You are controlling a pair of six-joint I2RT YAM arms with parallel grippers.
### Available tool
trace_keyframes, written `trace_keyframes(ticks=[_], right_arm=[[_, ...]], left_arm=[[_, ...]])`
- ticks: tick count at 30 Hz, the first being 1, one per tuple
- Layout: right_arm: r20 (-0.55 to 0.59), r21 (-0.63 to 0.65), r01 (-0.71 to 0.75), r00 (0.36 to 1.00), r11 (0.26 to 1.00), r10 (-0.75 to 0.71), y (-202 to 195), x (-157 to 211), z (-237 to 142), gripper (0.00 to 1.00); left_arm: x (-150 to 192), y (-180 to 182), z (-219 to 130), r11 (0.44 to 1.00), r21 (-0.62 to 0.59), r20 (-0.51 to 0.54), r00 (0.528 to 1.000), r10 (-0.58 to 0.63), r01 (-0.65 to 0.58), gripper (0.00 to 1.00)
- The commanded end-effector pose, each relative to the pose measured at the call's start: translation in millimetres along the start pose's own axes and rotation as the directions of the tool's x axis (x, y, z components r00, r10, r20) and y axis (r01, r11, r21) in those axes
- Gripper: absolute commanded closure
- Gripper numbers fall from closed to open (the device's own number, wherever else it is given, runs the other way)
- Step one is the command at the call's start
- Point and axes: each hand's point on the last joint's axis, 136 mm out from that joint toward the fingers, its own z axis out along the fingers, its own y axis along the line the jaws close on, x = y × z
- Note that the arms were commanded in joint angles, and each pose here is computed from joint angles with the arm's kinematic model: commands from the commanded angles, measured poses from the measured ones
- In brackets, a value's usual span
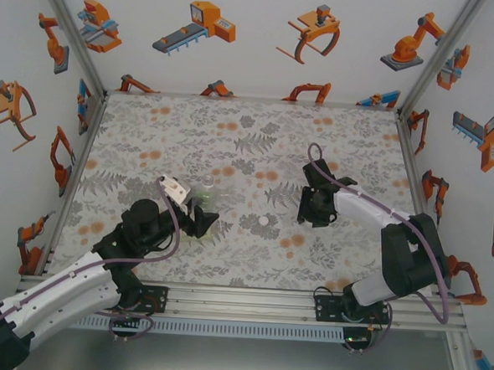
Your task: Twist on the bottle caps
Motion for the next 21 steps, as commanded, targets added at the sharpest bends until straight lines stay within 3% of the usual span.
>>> trace_keyframes(ticks=[1,21], right_arm=[[-0.010,0.019,0.007,1.000,1.000,-0.007,-6.7,3.6,2.9,0.56],[0.022,0.008,0.000,1.000,1.000,0.000,-6.4,-4.1,-9.1,0.54]], left_arm=[[-24.6,-2.8,-2.4,1.000,0.013,0.069,0.998,-0.012,0.011,1.00],[-24.7,-2.6,-2.5,1.000,0.012,0.071,0.997,-0.013,0.012,1.00]])
